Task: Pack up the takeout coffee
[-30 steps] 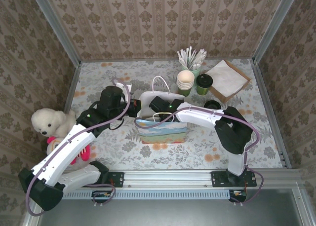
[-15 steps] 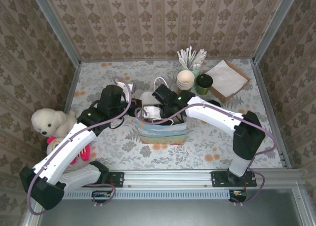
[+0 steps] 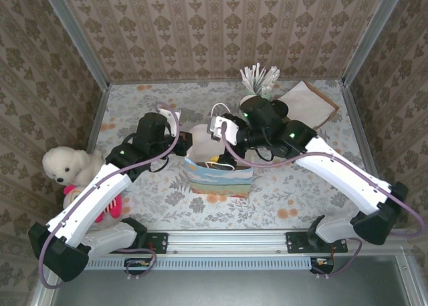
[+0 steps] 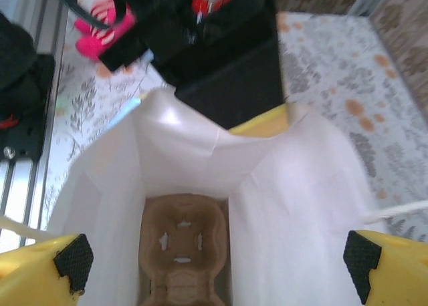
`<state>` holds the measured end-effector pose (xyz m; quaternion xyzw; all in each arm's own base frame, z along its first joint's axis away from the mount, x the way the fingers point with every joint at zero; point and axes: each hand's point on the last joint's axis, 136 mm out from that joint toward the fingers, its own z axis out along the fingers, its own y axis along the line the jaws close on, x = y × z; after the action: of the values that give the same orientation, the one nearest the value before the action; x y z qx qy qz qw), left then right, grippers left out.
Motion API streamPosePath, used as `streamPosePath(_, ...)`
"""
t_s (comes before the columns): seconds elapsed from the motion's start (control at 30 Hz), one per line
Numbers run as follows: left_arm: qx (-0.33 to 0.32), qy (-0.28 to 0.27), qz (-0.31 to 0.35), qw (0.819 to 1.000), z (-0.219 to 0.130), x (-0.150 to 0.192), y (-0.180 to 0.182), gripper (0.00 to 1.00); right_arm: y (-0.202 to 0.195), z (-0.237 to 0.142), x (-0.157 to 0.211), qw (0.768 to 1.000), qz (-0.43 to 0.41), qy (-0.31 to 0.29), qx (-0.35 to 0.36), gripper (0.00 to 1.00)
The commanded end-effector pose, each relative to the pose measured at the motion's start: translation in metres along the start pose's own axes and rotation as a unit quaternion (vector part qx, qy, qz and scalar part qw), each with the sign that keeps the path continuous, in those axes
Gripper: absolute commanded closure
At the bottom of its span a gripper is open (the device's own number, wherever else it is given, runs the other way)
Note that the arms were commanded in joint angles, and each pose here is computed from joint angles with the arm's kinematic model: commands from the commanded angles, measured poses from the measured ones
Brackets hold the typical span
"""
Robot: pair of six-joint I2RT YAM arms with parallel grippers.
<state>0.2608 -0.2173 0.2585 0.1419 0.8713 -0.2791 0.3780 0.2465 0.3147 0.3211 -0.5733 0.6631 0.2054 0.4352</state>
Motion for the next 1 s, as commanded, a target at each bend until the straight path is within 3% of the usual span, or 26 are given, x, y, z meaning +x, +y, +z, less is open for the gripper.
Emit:
streamPosePath(0.0, -0.011, 0.028, 0.013, 0.999, -0.002, 0.012, 0.006, 1.0, -0.024, -0.033, -0.022, 0.995, 0.06, -0.045, 0.062, 0.0)
streamPosePath(0.17, -0.005, 0.016, 0.01, 1.0, -0.002, 0.007, 0.004, 1.0, -0.057, -0.051, 0.03, 0.983, 0.154, 0.005, 0.095, 0.0)
streamPosePath(0.27, 0.0, 0.018, 0.011, 1.0, -0.001, 0.005, 0.002, 1.0, -0.062, -0.043, 0.05, 0.983, 0.16, 0.045, 0.074, 0.02)
streamPosePath(0.53, 0.015, 0.021, 0.014, 1.0, 0.003, 0.002, -0.004, 1.0, -0.065, -0.005, 0.061, 0.983, 0.156, 0.096, -0.014, 0.11)
streamPosePath(0.7, 0.029, 0.021, 0.02, 0.999, 0.005, 0.002, -0.008, 1.0, -0.059, 0.01, 0.07, 0.979, 0.156, 0.117, -0.054, 0.24)
streamPosePath(0.77, 0.027, 0.023, 0.019, 0.999, 0.004, 0.0, -0.007, 1.0, -0.051, 0.015, 0.073, 0.978, 0.151, 0.116, -0.08, 0.36)
streamPosePath(0.9, 0.04, 0.021, 0.018, 0.999, 0.002, -0.008, -0.013, 1.0, -0.049, 0.024, 0.084, 0.976, 0.155, 0.122, -0.086, 0.48)
streamPosePath(0.97, 0.048, 0.019, 0.021, 0.998, 0.002, -0.009, -0.016, 1.0, -0.052, 0.025, 0.083, 0.976, 0.16, 0.122, -0.082, 0.61)
